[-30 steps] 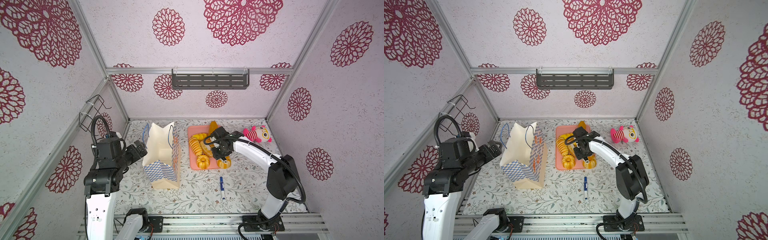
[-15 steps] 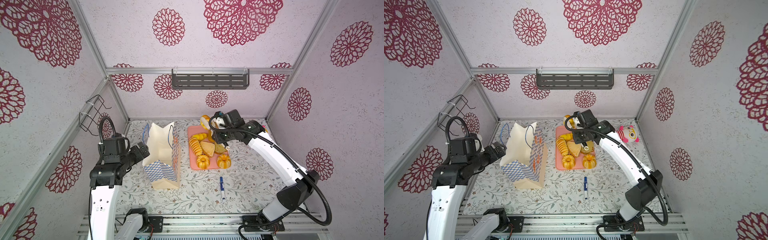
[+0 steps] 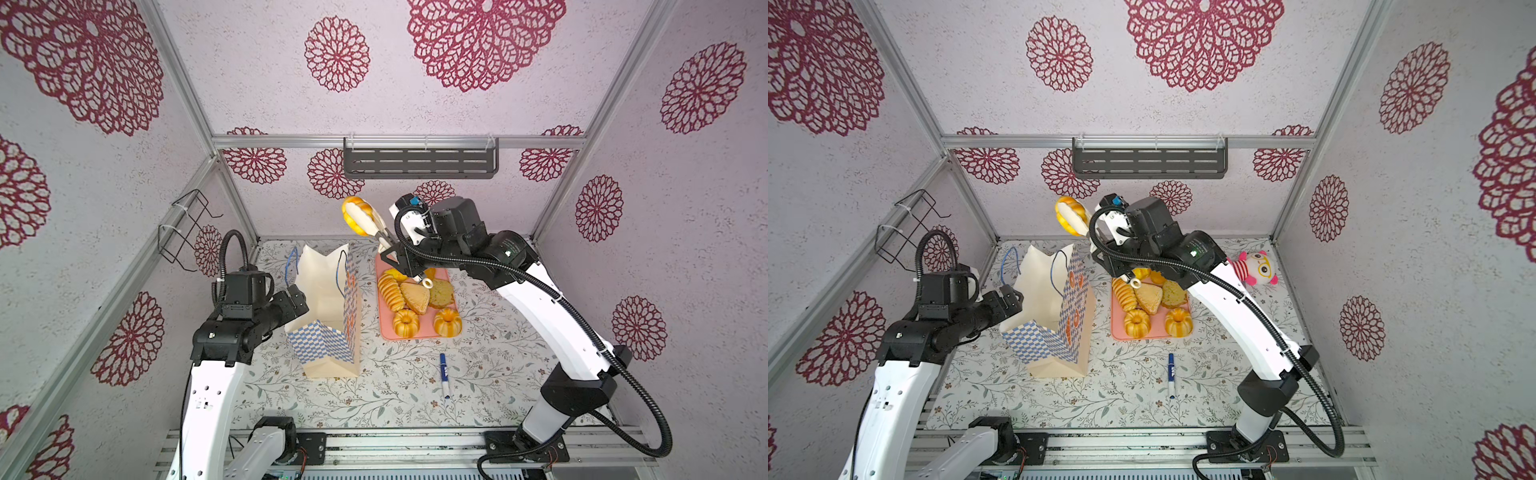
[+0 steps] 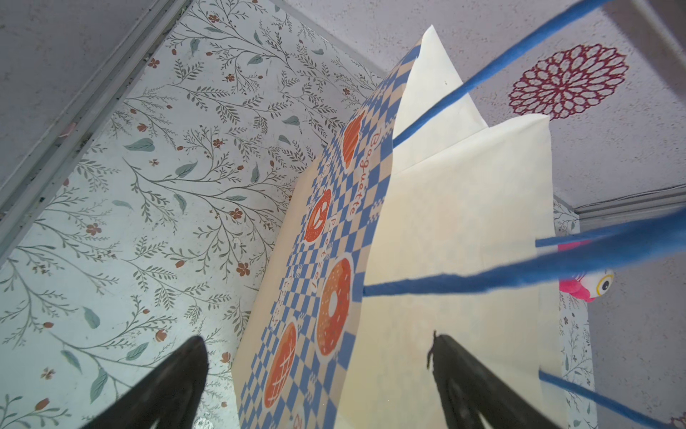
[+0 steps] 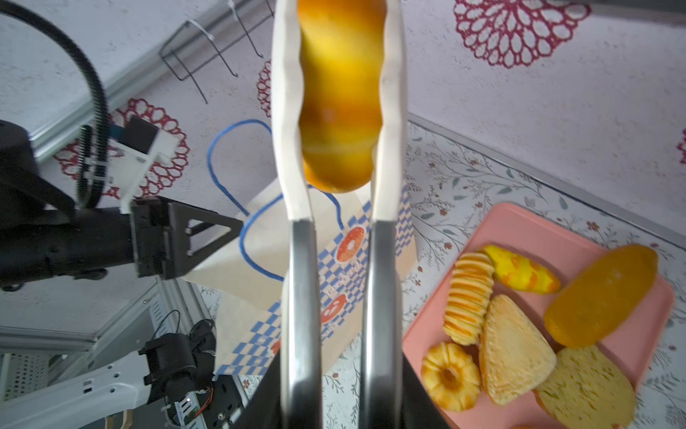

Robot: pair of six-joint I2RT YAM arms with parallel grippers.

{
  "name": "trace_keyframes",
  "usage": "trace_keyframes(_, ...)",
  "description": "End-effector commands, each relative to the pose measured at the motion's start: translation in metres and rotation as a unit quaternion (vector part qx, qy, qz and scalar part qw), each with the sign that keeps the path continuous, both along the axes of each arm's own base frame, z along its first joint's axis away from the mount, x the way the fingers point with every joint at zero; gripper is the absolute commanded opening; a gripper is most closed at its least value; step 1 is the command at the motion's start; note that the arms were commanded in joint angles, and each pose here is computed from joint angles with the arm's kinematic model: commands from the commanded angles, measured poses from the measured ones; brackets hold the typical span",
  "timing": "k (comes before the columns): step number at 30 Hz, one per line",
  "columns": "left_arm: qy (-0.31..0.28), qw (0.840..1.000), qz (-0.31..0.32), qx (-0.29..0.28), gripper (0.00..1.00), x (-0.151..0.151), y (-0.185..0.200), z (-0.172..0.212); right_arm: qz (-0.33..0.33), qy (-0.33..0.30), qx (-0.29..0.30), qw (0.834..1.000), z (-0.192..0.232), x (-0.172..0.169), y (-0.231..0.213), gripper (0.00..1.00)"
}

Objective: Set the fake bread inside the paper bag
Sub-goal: 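Lift the bun in the tongs toward the paper bag with the right gripper, then carry the bun over the bag with the right gripper while the left holds the bag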

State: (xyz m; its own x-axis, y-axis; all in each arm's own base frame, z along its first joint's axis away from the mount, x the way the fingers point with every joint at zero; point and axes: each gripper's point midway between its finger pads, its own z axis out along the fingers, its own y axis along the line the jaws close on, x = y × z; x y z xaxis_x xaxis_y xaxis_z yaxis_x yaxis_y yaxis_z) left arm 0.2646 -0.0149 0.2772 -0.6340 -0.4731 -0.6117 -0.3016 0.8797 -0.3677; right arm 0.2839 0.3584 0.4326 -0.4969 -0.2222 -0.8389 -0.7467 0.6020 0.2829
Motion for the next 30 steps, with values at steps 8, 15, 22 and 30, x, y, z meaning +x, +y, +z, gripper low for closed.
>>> trace_keyframes(8,-0.009,1.000,0.014,0.018,0.89,0.003,0.005,-0.005,0.058,-0.009,0.031,0.998,0.015,-0.030,0.050,0.35)
trace_keyframes(15,-0.006,1.000,0.012,0.015,0.55,0.003,0.004,-0.015,0.067,0.009,0.014,0.998,-0.004,-0.036,0.065,0.35)
trace_keyframes(22,-0.024,0.999,0.019,0.028,0.20,0.002,0.009,-0.002,0.052,0.016,-0.006,0.998,-0.016,-0.031,0.063,0.34)
trace_keyframes(30,-0.054,0.997,0.012,0.062,0.02,0.001,0.015,0.032,0.047,0.023,-0.022,0.998,-0.031,-0.031,0.060,0.34)
